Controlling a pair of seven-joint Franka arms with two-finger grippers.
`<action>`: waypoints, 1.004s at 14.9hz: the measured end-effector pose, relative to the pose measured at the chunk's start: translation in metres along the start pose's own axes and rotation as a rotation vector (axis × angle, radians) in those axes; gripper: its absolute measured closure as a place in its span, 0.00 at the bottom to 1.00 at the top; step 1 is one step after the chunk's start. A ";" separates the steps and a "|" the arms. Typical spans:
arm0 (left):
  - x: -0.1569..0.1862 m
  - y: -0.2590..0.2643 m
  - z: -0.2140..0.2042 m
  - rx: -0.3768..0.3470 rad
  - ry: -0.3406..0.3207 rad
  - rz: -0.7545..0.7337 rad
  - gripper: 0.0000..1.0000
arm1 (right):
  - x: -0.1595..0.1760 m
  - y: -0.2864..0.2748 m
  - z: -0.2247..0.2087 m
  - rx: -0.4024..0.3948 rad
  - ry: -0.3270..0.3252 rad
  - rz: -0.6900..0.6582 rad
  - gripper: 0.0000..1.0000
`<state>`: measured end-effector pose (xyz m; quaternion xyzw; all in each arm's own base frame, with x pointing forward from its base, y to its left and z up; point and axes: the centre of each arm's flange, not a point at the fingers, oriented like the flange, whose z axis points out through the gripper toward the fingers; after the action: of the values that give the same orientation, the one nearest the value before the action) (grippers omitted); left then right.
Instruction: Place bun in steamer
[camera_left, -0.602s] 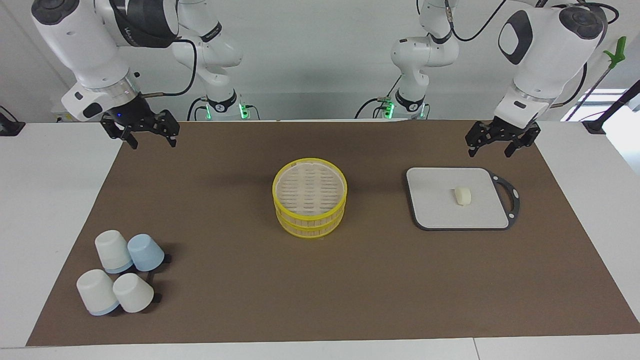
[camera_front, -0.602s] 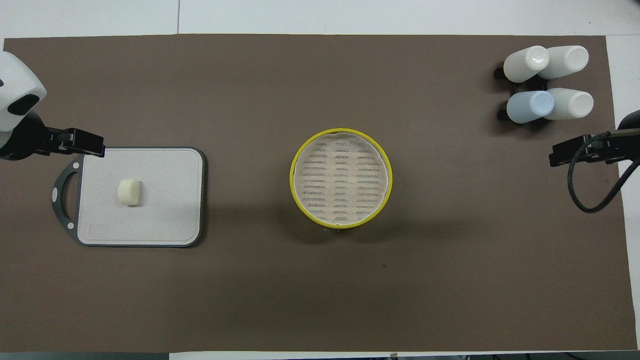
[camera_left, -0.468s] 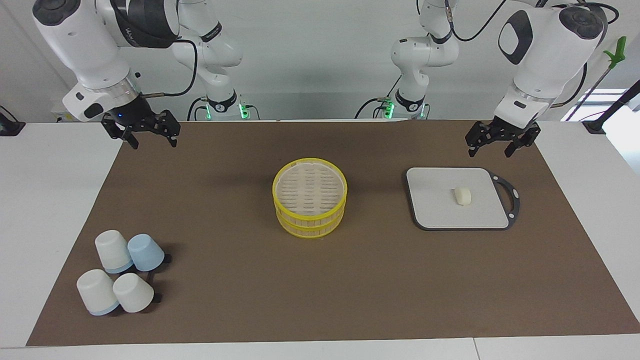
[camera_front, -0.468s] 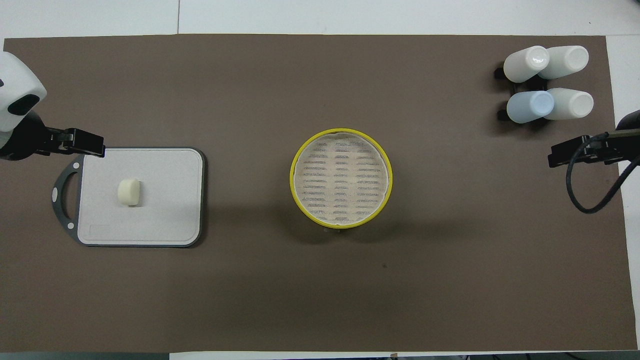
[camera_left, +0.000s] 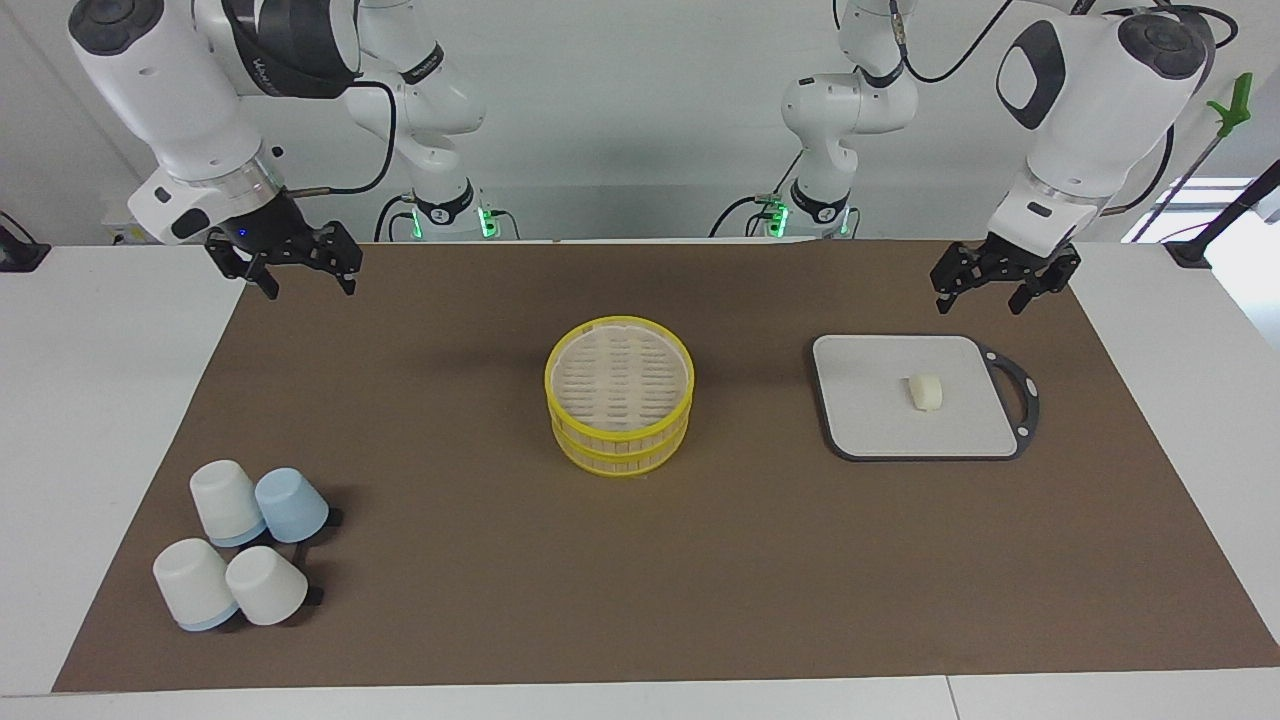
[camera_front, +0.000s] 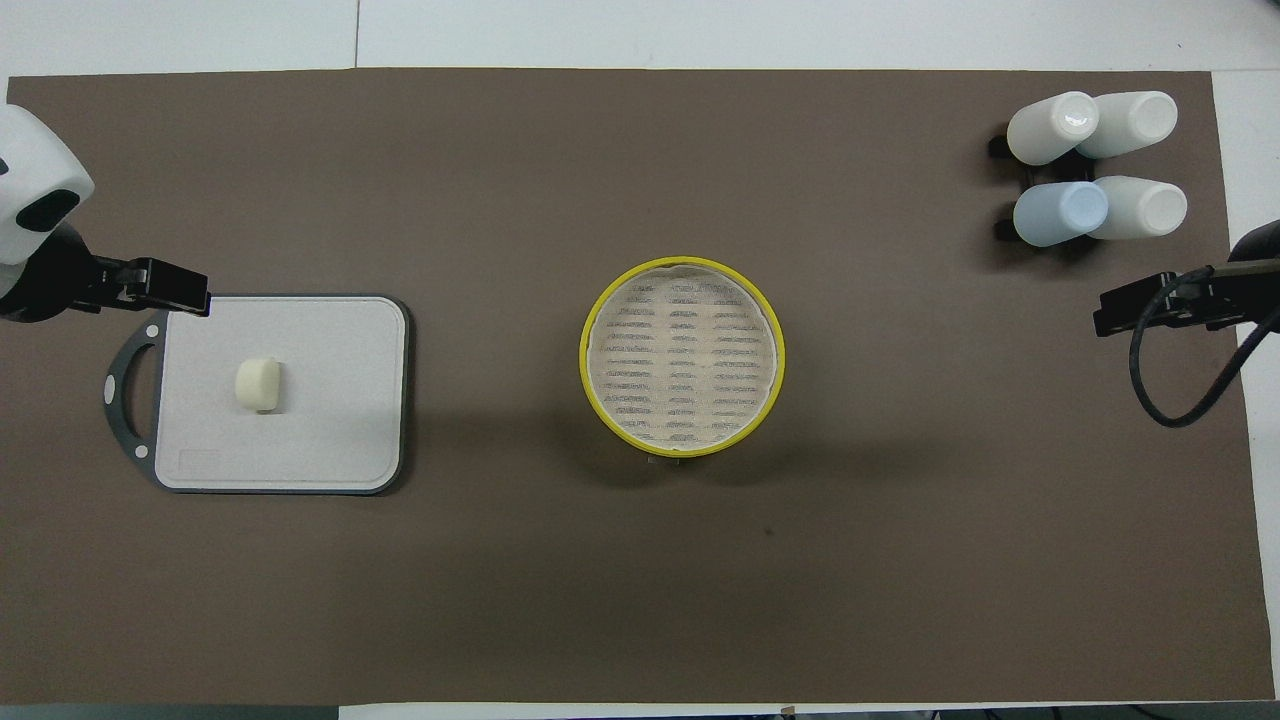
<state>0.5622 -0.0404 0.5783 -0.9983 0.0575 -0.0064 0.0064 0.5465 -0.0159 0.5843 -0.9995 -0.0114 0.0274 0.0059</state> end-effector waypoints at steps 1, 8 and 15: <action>0.000 -0.001 -0.001 0.000 0.001 -0.005 0.00 | 0.000 0.000 0.000 0.000 0.000 0.000 0.00; -0.007 -0.051 0.021 0.004 0.004 -0.026 0.00 | 0.009 -0.051 0.008 -0.003 0.022 -0.028 0.00; -0.014 -0.057 0.123 0.001 -0.013 -0.033 0.00 | 0.027 -0.202 0.043 0.003 0.032 0.070 0.00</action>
<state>0.5567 0.0197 0.4562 -0.9991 0.0407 0.0001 0.0070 0.5661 0.1871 0.5423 -0.9996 0.0235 0.0114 0.0066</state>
